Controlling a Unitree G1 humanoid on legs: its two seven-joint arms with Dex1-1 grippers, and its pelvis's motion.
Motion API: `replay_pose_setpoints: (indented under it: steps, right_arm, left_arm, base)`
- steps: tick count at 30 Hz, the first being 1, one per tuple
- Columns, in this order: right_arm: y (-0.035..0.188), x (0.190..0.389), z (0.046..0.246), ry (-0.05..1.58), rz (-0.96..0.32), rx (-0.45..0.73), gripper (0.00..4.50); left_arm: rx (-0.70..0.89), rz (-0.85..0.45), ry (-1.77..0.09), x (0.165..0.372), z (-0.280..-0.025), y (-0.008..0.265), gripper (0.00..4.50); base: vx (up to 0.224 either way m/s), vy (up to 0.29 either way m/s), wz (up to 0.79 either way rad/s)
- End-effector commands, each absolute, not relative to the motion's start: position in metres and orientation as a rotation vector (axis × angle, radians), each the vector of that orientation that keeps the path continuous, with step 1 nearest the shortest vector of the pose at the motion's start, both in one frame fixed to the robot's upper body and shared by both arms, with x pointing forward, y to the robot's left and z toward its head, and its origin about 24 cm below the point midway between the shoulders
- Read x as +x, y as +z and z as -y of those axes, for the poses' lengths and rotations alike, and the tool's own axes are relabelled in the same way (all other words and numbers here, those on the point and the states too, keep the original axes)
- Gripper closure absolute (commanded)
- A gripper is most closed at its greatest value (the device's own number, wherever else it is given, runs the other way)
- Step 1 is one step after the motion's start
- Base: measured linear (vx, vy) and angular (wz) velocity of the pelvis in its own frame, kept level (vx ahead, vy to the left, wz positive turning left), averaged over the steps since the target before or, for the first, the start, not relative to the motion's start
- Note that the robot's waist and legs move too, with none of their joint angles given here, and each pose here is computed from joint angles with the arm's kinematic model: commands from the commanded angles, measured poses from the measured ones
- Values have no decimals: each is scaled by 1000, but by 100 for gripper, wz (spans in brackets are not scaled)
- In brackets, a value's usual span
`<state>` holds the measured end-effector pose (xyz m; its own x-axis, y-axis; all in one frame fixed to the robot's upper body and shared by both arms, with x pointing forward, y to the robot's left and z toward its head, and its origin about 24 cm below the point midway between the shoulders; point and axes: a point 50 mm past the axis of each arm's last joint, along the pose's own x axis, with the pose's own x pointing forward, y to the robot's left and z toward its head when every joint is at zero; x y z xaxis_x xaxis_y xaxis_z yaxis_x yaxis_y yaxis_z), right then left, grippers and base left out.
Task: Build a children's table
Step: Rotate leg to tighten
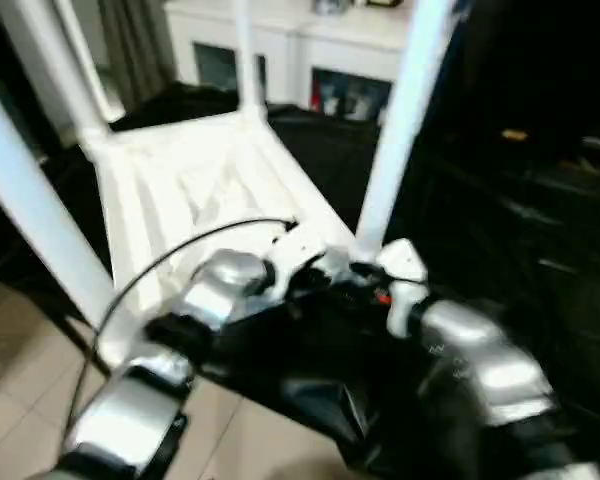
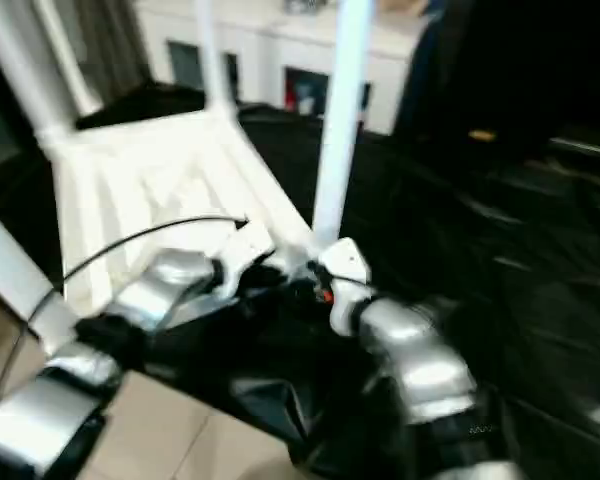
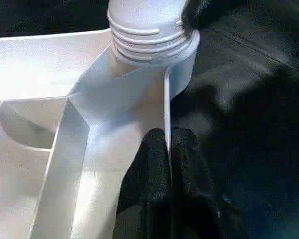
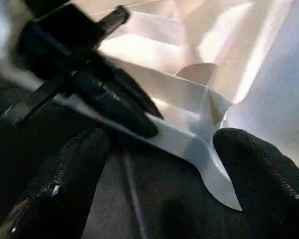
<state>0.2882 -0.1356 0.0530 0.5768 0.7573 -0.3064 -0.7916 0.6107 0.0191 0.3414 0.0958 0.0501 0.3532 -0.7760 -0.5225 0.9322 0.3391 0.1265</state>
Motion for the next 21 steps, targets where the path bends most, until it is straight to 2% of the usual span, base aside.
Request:
replay_pose_setpoints:
  steps: [1, 4, 9, 14, 15, 21]
  right_arm:
    - [60, 291, 150, 896, -278, -166, 60]
    - [65, 287, 159, 936, -289, -212, 60]
    - [72, 277, 173, 997, -324, -279, 60]
    - [74, 277, 186, 962, -332, -326, 60]
    - [76, 277, 188, 961, -328, -314, 30]
    - [72, 277, 183, 968, -329, -314, 8]
  left_arm:
    - [421, -355, -1296, 330, -94, 51, 450]
    - [422, -365, -1373, 323, -101, 52, 450]
    - [439, -383, -1374, 321, -109, 52, 450]
    - [445, -387, -1410, 318, -113, 53, 450]
    - [445, -386, -1411, 318, -113, 54, 450]
    - [439, -362, -1446, 315, -110, 57, 450]
  base:
    - [0, 0, 0]
    - [0, 0, 0]
    - [0, 0, 0]
    - [0, 0, 0]
    - [0, 0, 0]
    - [0, 0, 0]
